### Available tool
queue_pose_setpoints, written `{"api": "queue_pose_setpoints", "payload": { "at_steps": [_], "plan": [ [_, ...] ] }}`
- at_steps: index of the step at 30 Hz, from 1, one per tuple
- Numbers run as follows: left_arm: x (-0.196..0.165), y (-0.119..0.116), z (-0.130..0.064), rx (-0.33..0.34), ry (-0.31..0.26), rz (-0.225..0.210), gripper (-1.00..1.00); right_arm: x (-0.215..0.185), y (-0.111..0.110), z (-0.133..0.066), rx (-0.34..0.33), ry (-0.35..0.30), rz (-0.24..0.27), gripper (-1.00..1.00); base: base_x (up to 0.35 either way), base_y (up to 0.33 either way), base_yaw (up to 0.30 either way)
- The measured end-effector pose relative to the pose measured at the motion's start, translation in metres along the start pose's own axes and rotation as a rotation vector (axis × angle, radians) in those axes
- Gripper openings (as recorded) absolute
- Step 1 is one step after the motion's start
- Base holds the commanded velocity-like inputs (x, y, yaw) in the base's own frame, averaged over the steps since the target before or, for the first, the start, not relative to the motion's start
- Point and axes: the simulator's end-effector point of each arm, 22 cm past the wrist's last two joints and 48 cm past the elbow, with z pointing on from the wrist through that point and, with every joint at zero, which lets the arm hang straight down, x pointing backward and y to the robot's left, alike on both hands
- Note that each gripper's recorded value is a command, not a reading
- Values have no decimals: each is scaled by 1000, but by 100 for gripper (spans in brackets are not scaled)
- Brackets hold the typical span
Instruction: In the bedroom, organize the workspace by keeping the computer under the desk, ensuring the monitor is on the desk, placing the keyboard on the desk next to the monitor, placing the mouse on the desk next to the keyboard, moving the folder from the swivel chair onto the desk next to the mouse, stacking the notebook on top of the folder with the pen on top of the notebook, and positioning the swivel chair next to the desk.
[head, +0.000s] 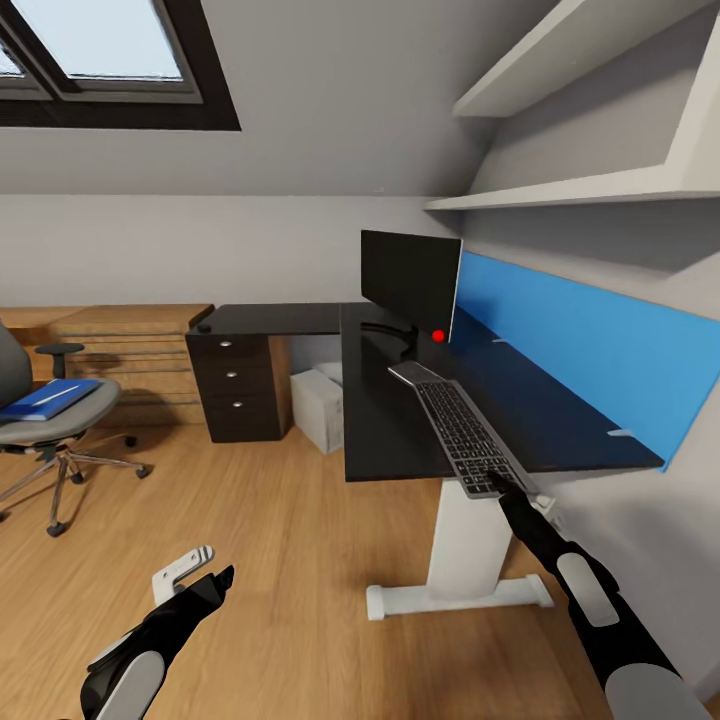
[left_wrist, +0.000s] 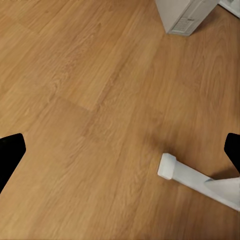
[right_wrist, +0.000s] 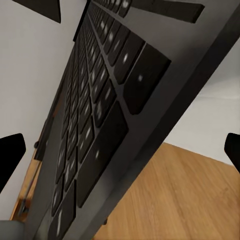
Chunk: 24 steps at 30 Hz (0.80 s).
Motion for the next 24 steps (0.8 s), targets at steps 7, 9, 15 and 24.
{"api": "queue_pose_setpoints", "payload": {
  "at_steps": [7, 9, 15, 24],
  "plan": [
    [0, 0, 0, 0, 0, 0, 100, 0, 0, 0, 0, 0, 0, 100, 132, 0, 0],
    [0, 0, 0, 0, 0, 0, 100, 0, 0, 0, 0, 0, 0, 100, 58, 0, 0],
    [0, 0, 0, 0, 0, 0, 100, 0, 0, 0, 2, 1, -3, 100, 16, 0, 0],
    [0, 0, 0, 0, 0, 0, 100, 0, 0, 0, 1, 1, -5, -100, 1, 0, 0]
  ]
}}
